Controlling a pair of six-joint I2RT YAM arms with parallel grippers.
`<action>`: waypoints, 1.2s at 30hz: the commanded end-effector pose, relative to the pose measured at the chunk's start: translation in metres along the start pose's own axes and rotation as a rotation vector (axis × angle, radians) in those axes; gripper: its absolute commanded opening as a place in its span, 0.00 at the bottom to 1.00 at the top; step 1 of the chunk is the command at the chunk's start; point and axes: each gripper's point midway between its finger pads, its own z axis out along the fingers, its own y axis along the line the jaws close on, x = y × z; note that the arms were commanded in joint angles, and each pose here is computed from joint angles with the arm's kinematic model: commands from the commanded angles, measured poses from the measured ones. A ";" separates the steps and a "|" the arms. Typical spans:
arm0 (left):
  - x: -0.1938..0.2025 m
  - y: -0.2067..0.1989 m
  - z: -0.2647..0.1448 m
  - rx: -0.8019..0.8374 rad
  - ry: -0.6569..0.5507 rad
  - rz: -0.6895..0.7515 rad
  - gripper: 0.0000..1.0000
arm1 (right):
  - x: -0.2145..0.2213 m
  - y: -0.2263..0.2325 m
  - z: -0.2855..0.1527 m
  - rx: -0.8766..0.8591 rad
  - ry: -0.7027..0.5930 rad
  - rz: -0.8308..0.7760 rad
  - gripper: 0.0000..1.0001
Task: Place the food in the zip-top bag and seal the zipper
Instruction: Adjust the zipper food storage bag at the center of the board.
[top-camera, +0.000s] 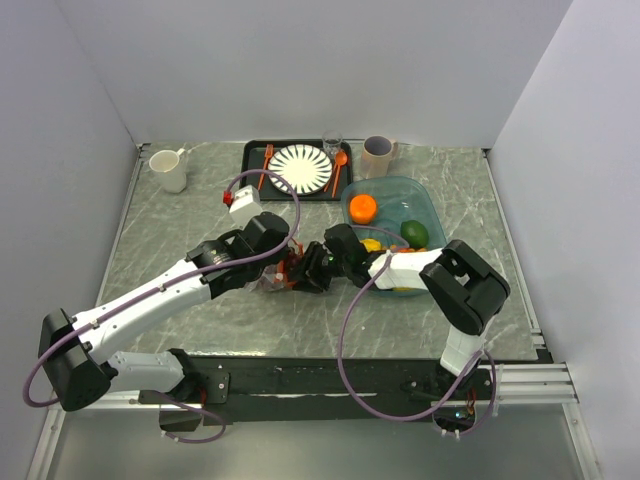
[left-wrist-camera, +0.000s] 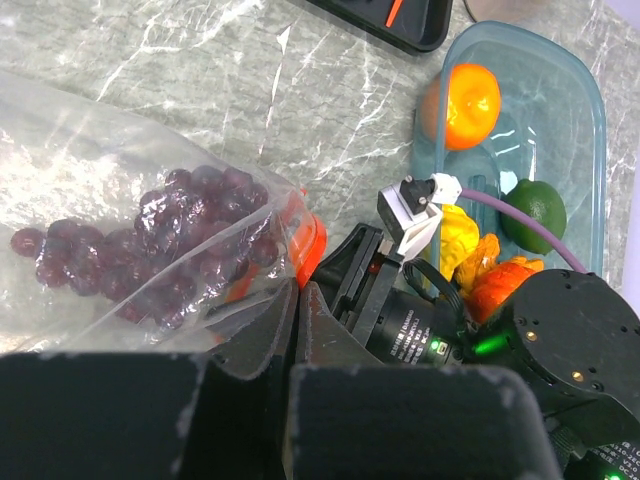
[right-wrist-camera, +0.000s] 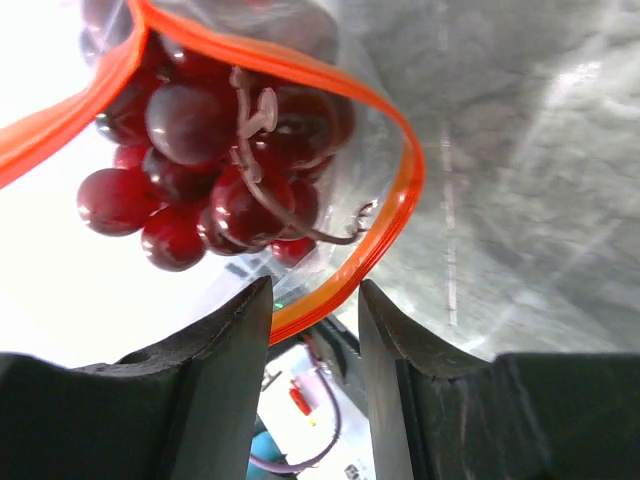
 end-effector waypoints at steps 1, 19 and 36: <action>-0.017 -0.018 -0.007 0.058 -0.040 -0.044 0.01 | 0.003 0.027 0.001 -0.105 0.021 0.043 0.47; -0.021 -0.014 -0.006 0.027 -0.056 -0.031 0.01 | 0.013 0.015 -0.013 -0.127 0.036 0.107 0.48; -0.024 -0.018 -0.007 0.043 -0.064 -0.041 0.01 | 0.003 0.015 -0.019 -0.089 -0.003 0.082 0.51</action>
